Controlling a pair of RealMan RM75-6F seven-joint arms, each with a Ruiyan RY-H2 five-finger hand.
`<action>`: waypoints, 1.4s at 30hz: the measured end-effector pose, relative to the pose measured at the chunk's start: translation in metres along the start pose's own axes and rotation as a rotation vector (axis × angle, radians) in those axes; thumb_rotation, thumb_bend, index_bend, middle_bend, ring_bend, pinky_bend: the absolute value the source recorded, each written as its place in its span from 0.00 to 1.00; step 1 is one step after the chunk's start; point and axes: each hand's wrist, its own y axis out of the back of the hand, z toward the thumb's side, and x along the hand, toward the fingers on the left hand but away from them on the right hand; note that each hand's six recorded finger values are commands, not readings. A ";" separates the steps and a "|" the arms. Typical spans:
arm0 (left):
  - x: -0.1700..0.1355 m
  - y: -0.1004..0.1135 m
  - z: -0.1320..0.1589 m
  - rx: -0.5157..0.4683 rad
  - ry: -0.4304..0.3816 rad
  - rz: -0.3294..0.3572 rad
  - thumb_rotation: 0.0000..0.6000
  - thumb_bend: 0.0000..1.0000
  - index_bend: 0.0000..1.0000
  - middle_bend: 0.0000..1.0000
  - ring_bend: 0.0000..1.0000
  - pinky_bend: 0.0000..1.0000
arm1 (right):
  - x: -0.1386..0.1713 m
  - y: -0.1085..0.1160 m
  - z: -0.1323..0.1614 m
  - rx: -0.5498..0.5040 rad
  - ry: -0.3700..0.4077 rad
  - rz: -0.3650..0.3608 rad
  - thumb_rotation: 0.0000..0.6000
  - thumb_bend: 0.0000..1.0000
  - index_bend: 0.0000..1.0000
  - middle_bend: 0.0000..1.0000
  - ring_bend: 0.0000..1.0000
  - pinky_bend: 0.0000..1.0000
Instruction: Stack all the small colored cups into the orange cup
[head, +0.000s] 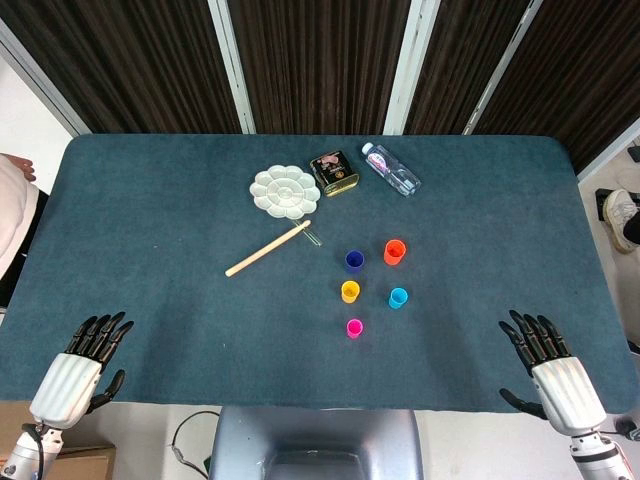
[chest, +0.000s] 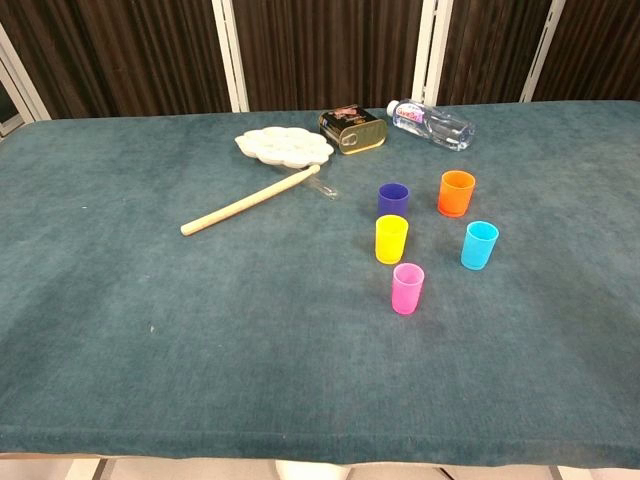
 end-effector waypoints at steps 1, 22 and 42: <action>0.000 0.000 0.000 0.000 0.000 -0.001 1.00 0.46 0.00 0.00 0.00 0.08 | -0.001 -0.001 0.000 0.000 0.001 0.003 1.00 0.26 0.00 0.00 0.00 0.00; 0.002 0.009 -0.013 -0.040 0.036 0.017 1.00 0.46 0.00 0.00 0.00 0.08 | -0.187 -0.010 0.086 0.124 0.187 0.029 1.00 0.31 0.20 0.00 0.00 0.00; 0.001 0.015 -0.027 -0.065 0.075 0.013 1.00 0.46 0.00 0.00 0.00 0.08 | -0.326 -0.073 0.172 0.420 0.153 0.172 1.00 0.37 0.36 0.00 0.00 0.00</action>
